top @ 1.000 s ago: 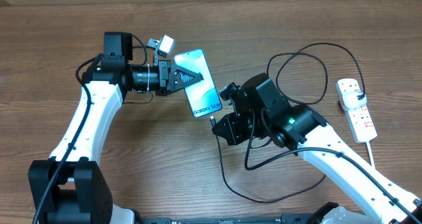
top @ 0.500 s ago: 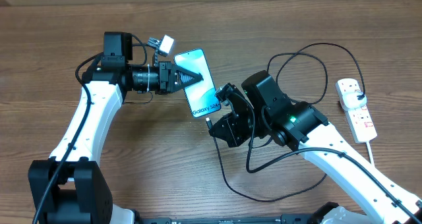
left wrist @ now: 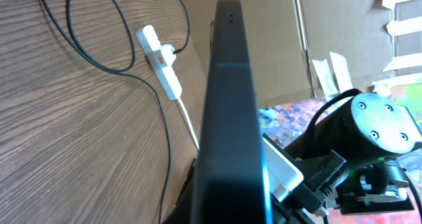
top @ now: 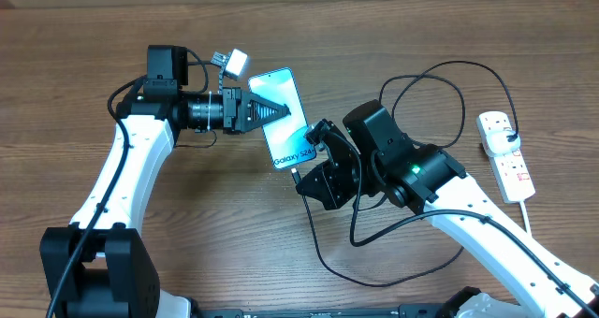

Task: Plug charger to phone and switch on socket
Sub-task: 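Align the USB-C plug with the phone's bottom port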

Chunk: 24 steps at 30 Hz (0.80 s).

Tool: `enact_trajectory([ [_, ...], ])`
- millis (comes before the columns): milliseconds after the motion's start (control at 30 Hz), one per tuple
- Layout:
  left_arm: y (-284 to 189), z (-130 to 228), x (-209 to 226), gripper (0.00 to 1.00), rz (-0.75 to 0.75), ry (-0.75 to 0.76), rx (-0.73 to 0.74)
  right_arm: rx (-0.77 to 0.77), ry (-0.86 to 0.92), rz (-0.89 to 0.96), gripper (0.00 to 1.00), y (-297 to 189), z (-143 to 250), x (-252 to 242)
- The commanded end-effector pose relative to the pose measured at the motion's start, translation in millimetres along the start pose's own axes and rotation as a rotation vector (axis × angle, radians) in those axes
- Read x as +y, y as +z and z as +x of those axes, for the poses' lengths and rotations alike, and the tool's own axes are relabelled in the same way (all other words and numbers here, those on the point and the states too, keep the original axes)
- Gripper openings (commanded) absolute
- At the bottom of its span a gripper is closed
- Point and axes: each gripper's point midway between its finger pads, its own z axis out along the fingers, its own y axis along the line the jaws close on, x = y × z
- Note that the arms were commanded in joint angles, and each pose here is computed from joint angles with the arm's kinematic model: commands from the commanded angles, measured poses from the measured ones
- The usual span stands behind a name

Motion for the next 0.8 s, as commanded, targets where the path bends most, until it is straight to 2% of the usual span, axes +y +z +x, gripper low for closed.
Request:
enact_trajectory([
  [0, 1.3, 0.5, -12.0, 0.04, 0.064, 0.017, 0.016, -0.04, -0.042, -0.019, 0.04, -10.3, -10.5, 12.6],
  [767, 1.3, -0.6, -12.3, 0.04, 0.065, 0.03, 0.014, -0.075, -0.031, -0.022, 0.04, -11.0, -19.6, 13.7],
])
